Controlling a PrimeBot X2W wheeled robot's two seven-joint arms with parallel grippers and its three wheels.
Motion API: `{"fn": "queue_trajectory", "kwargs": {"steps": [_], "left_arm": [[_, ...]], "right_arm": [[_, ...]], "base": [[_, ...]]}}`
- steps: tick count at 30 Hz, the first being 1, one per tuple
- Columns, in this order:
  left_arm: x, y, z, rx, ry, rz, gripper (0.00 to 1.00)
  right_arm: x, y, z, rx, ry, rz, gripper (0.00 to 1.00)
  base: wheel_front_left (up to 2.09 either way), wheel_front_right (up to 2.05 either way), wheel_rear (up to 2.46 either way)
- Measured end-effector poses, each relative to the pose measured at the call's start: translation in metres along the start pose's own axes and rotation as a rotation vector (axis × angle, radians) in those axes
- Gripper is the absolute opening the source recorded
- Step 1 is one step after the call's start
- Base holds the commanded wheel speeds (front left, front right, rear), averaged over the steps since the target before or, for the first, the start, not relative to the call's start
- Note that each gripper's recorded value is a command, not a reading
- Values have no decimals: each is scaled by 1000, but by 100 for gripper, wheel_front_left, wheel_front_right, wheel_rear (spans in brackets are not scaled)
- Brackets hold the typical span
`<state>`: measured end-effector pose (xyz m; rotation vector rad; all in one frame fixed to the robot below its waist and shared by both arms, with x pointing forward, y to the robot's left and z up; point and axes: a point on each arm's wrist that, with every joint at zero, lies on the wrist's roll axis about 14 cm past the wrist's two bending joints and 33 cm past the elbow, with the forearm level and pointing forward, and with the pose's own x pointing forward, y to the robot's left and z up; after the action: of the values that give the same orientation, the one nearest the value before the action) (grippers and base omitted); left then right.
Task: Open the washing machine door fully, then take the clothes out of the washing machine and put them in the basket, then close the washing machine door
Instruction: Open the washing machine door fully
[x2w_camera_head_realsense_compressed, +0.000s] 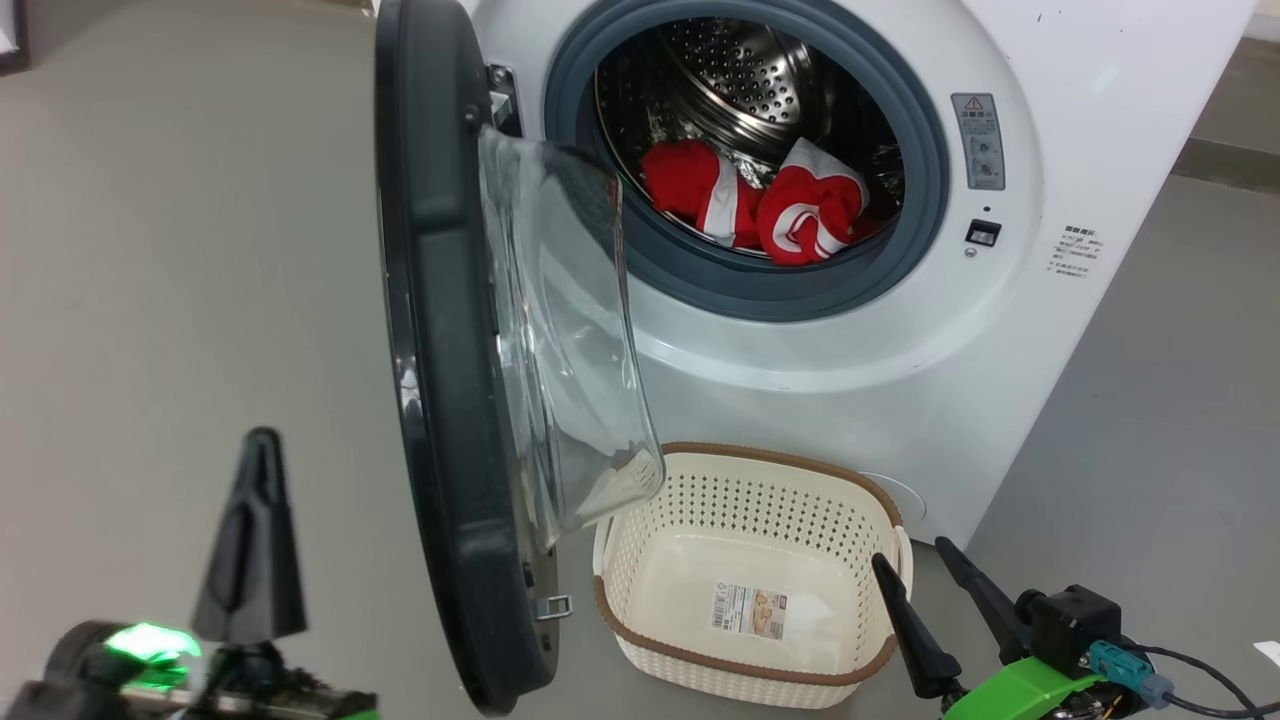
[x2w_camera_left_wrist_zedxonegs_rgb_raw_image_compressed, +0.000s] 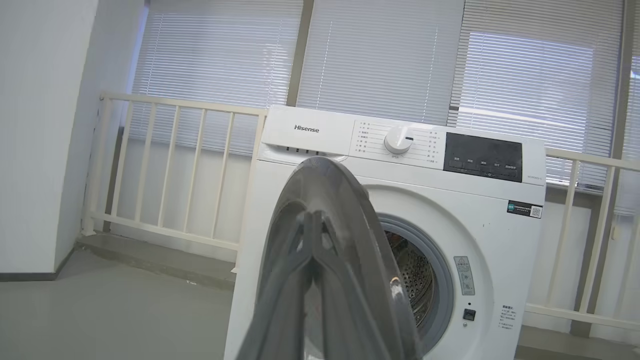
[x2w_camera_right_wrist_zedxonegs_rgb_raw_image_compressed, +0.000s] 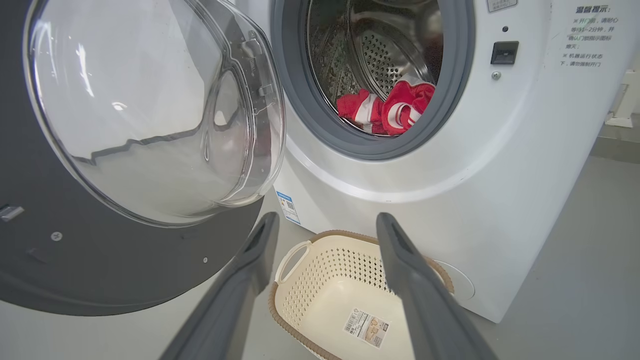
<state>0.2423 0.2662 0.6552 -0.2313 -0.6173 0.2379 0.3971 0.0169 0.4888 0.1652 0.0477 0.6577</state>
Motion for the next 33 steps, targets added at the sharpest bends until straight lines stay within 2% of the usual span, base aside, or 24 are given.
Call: {"fn": "queue_trajectory", "kwargs": {"steps": [7, 13, 16, 21, 33], "left_arm": [[-11, -64, -17, -119, 62, -163, 0], [-38, -97, -64, -205, 248, -250, 0], [-54, -97, -93, -205, 370, -254, 0], [-70, -88, -120, -210, 474, -222, 0], [-75, -69, -140, -214, 523, -153, 0]], "right_arm": [[0, -2, -1, -9, 3, -4, 100], [-1, -3, -2, -8, 5, -7, 100], [-2, -3, -2, -9, 5, -7, 100], [-3, -3, -1, -18, 3, -8, 100], [-1, -1, -1, -18, 3, 0, 100]], "base": [[0, 0, 0], [0, 0, 0], [0, 0, 0], [0, 0, 0], [0, 0, 0]]}}
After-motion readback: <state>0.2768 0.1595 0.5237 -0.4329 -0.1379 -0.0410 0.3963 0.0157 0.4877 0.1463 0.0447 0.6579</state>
